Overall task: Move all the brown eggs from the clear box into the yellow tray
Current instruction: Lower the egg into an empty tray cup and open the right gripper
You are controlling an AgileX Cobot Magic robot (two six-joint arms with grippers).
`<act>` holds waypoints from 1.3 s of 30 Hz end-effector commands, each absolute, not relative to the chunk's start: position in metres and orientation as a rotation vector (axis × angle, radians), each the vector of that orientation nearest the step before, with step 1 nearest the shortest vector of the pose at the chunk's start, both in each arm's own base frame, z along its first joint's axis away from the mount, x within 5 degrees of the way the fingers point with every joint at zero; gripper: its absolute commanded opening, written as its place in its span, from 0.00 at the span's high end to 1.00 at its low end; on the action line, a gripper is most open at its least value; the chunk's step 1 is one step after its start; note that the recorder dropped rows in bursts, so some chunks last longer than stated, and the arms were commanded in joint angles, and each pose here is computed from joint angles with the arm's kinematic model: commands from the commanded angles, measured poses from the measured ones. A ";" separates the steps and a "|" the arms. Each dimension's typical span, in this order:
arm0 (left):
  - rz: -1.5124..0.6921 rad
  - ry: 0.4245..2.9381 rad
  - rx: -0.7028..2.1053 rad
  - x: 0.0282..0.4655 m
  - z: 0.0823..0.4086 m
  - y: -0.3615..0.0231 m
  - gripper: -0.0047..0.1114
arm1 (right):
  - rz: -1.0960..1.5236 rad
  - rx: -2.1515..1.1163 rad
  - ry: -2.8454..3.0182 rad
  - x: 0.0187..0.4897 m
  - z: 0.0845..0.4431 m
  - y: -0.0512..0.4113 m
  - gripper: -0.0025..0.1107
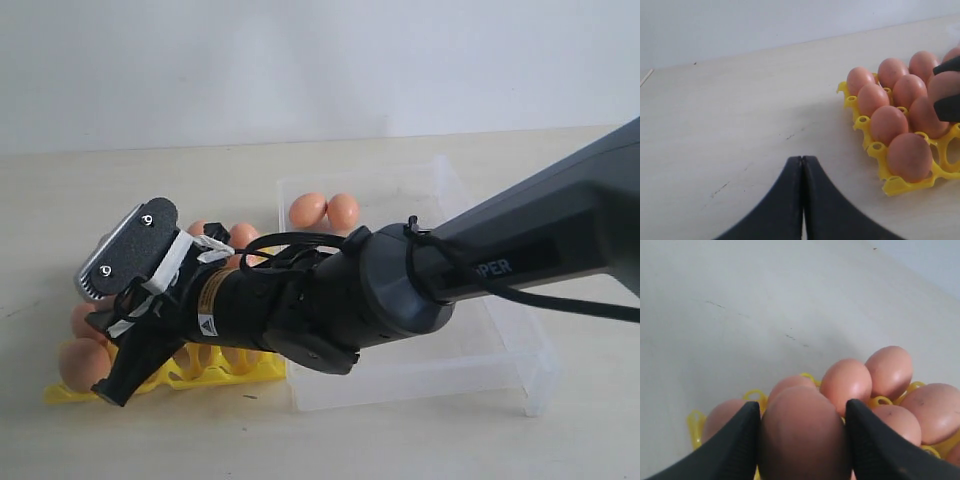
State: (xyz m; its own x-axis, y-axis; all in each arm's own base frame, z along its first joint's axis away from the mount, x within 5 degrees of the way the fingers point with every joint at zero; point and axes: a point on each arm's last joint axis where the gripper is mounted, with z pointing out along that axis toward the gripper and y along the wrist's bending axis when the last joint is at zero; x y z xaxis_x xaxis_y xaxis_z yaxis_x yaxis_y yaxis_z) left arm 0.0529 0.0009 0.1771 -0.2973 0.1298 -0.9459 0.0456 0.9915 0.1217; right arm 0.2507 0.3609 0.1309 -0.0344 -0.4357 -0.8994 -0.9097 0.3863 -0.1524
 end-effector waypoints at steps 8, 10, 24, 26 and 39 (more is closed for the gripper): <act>0.075 1.857 0.125 0.053 0.179 0.001 0.96 | 0.559 -1.324 1.618 0.246 0.127 0.360 0.98; 0.075 1.857 0.125 0.053 0.179 0.001 0.96 | 0.543 -1.337 1.623 0.246 0.125 0.359 0.98; 0.075 1.857 0.125 0.053 0.179 0.001 0.96 | 0.591 -1.336 1.636 0.241 0.126 0.362 0.98; 0.075 1.857 0.125 0.053 0.179 0.001 0.96 | 0.594 -1.339 1.636 0.241 0.126 0.362 0.98; 0.075 1.857 0.125 0.053 0.179 0.001 0.96 | 0.642 -1.312 1.644 0.239 0.128 0.363 0.80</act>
